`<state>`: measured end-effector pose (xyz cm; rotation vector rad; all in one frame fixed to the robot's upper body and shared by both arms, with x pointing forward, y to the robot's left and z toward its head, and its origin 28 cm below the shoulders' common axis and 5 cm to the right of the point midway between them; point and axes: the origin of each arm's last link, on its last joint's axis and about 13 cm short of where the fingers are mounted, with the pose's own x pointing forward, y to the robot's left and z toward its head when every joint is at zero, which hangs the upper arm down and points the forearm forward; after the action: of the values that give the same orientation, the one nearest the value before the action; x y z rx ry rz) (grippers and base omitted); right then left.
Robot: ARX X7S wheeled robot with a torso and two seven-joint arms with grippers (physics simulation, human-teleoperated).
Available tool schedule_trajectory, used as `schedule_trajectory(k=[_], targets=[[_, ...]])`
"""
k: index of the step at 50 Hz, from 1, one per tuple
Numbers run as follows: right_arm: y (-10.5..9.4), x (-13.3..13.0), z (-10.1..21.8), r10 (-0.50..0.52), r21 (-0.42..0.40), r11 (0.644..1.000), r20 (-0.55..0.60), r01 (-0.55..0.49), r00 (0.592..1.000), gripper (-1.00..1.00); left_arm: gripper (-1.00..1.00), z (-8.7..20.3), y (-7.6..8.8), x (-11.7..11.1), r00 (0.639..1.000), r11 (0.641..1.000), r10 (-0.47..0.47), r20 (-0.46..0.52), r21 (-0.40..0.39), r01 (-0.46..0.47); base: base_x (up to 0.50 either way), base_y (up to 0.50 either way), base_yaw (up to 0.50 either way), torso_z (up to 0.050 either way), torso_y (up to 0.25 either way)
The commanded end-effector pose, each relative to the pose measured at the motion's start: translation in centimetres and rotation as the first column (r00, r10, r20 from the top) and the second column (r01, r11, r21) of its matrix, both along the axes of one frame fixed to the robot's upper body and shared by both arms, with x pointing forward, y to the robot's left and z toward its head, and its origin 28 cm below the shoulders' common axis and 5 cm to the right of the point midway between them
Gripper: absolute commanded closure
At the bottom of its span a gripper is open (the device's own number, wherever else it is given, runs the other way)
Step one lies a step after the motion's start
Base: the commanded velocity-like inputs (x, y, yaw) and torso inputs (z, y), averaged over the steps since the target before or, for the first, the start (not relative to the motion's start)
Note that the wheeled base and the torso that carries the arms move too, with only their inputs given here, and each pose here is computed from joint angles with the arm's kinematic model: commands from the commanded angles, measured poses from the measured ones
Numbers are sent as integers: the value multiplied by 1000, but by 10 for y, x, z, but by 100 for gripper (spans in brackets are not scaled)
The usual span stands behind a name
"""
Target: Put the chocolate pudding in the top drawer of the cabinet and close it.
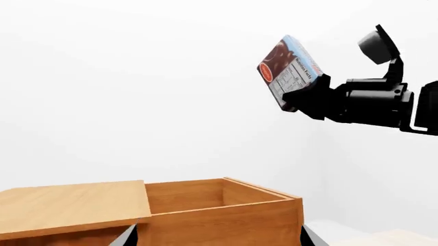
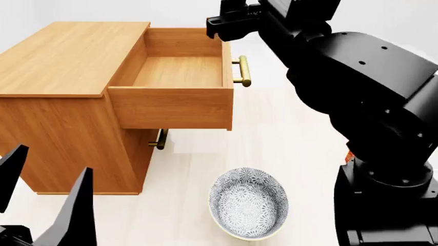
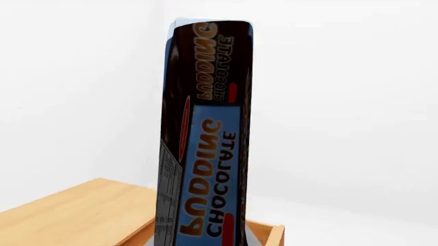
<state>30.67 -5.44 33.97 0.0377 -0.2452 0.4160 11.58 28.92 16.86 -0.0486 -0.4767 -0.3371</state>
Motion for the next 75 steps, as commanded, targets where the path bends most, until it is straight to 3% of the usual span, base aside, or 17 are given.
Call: schedule_trajectory(k=[1,15,34,60,75], targets=[[13,22,12,50,-60,997,-50,-53,997,100,-100,-5,5,3,1000,1000,4,-12,-21,-4,0,0,0,0,0],[26,40,20,112,-126,983,-184,-136,977,100,-100,-9,5,6,1000,999,0,-21,-35,-1,0,0,0,0,0],[34,62,17,46,-204,972,-312,-114,949,100,-100,-13,7,8,999,999,-2,-32,-46,0,0,0,0,0,0],[42,86,7,30,-232,962,-429,-142,903,100,-100,-16,8,12,999,999,-14,-44,-51,12,0,0,0,0,0],[43,93,-19,-7,-234,964,-504,-129,863,100,-100,-19,8,15,998,998,-23,-51,-61,20,0,0,0,0,0]])
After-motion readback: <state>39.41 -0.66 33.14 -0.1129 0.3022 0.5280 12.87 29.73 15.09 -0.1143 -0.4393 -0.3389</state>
